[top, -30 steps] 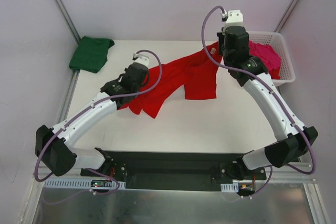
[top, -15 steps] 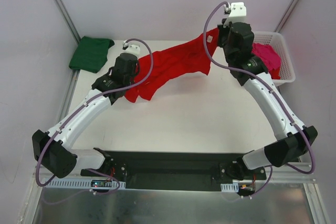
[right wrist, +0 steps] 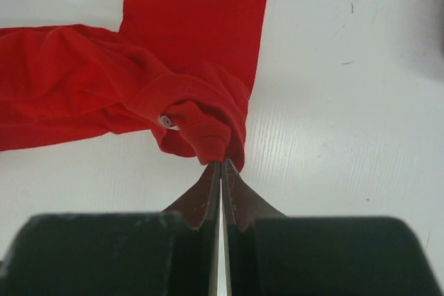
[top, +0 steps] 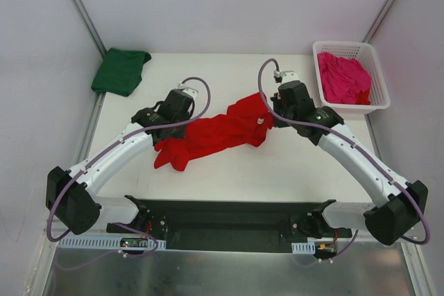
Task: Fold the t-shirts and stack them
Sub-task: Move the tshirt to the center of the board
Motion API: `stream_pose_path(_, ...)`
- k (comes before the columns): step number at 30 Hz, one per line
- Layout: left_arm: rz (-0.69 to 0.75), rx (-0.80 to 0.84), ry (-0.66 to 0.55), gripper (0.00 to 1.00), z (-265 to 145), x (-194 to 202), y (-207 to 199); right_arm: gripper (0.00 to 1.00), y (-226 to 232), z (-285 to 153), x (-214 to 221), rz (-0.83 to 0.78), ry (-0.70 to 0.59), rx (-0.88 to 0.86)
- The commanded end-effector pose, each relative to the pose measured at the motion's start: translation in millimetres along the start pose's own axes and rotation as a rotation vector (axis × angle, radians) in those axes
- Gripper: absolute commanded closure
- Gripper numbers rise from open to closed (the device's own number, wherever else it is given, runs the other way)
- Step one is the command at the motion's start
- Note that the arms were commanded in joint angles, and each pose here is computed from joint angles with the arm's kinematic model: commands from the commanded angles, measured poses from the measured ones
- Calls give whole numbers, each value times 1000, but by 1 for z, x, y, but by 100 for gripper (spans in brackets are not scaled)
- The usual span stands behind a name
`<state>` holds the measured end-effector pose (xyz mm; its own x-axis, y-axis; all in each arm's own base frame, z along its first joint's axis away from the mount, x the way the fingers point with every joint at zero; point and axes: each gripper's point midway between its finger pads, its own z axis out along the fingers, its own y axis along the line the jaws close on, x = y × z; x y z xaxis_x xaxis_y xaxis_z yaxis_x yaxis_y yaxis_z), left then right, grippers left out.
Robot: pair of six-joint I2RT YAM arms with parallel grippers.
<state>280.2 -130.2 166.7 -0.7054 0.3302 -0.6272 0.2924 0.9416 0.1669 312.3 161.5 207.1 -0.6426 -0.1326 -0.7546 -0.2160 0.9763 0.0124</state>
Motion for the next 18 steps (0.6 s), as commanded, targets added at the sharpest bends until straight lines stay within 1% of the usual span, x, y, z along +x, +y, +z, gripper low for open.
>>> stream_pose_path(1, 30, 59, 102, 100, -5, 17, -21, 98, -8, -39, 9, 74, 11, 28)
stream_pose_path(4, 52, 85, 152, 100, -7, 28, -29, 98, -11, -46, 31, 78, 95, 41)
stream_pose_path(8, 68, 113, 198, 100, -5, 39, -37, 98, -15, -51, 62, 36, 233, 66)
stream_pose_path(11, 95, 114, 235, 100, -1, 47, -42, 98, -18, -52, 79, 7, 299, 101)
stream_pose_path(13, 110, 106, 264, 100, 2, 53, -43, 98, -21, -53, 85, -2, 320, 127)
stream_pose_path(14, 114, 104, 270, 100, 3, 54, -44, 97, -23, -55, 92, -15, 346, 141)
stream_pose_path(15, 120, 103, 283, 100, 5, 57, -45, 81, -24, -55, 95, -22, 357, 152)
stream_pose_path(17, 127, 117, 297, 100, 6, 60, -49, 61, -26, -58, 102, -40, 388, 173)
stream_pose_path(18, 135, 122, 308, 100, 6, 62, -51, 46, -27, -59, 104, -42, 394, 179)
